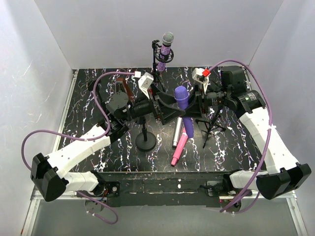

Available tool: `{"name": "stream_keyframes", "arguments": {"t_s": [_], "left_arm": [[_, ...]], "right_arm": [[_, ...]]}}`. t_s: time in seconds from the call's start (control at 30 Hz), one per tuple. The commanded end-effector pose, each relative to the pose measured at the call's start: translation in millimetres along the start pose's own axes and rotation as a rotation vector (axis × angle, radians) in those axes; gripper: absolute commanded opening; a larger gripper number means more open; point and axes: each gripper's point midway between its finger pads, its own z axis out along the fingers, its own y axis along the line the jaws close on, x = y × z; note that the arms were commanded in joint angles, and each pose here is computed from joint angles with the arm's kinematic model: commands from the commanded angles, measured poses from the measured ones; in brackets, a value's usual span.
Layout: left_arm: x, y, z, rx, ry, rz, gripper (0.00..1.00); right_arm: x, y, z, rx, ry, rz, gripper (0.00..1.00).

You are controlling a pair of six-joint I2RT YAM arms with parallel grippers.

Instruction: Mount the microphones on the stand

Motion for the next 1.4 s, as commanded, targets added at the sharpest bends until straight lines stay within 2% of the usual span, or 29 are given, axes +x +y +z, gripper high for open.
{"name": "stream_keyframes", "arguments": {"t_s": [0.0, 0.17, 0.47, 0.57, 0.63, 0.7, 0.73, 0.8, 0.83, 1.0, 1.03, 1.17, 1.37], "left_arm": [[-24, -5, 9, 0.000, -0.136, 0.077, 0.97], [-29, 0, 14, -0.024, -0.177, 0.091, 0.89], [-24, 4, 28, -0.020, -0.174, 0.066, 0.83], [-22, 6, 30, -0.024, -0.174, 0.066, 0.73], [-23, 6, 31, -0.022, -0.174, 0.068, 0.62], [-24, 4, 32, -0.018, -0.180, 0.063, 0.41], [-26, 3, 32, -0.016, -0.188, 0.059, 0.34], [-31, -1, 28, -0.006, -0.216, 0.050, 0.19], [-34, -3, 26, -0.004, -0.228, 0.041, 0.15], [-54, -10, 8, -0.025, -0.344, 0.011, 0.10], [-58, -11, 4, -0.027, -0.365, 0.011, 0.09], [-75, -18, -9, -0.029, -0.453, 0.023, 0.07], [-86, -21, -17, -0.038, -0.498, 0.041, 0.06]], "right_arm": [[-7, 13, -1, -0.044, -0.022, -0.037, 0.01], [-5, 16, 0, -0.062, -0.022, -0.028, 0.01], [-5, 18, 1, -0.079, -0.024, -0.021, 0.01], [-4, 19, 1, -0.079, -0.023, -0.023, 0.01], [-3, 18, 1, -0.079, -0.022, -0.022, 0.01], [-3, 18, 1, -0.079, -0.022, -0.022, 0.01], [-2, 18, 1, -0.081, -0.021, -0.022, 0.01], [-2, 18, 1, -0.078, -0.022, -0.025, 0.07], [-2, 18, 1, -0.079, -0.022, -0.017, 0.14], [0, 23, 1, -0.099, -0.036, 0.011, 0.55], [1, 23, 1, -0.106, -0.041, 0.019, 0.58], [12, 26, 6, -0.172, -0.055, 0.079, 0.63], [23, 30, 10, -0.239, -0.064, 0.136, 0.63]]}}
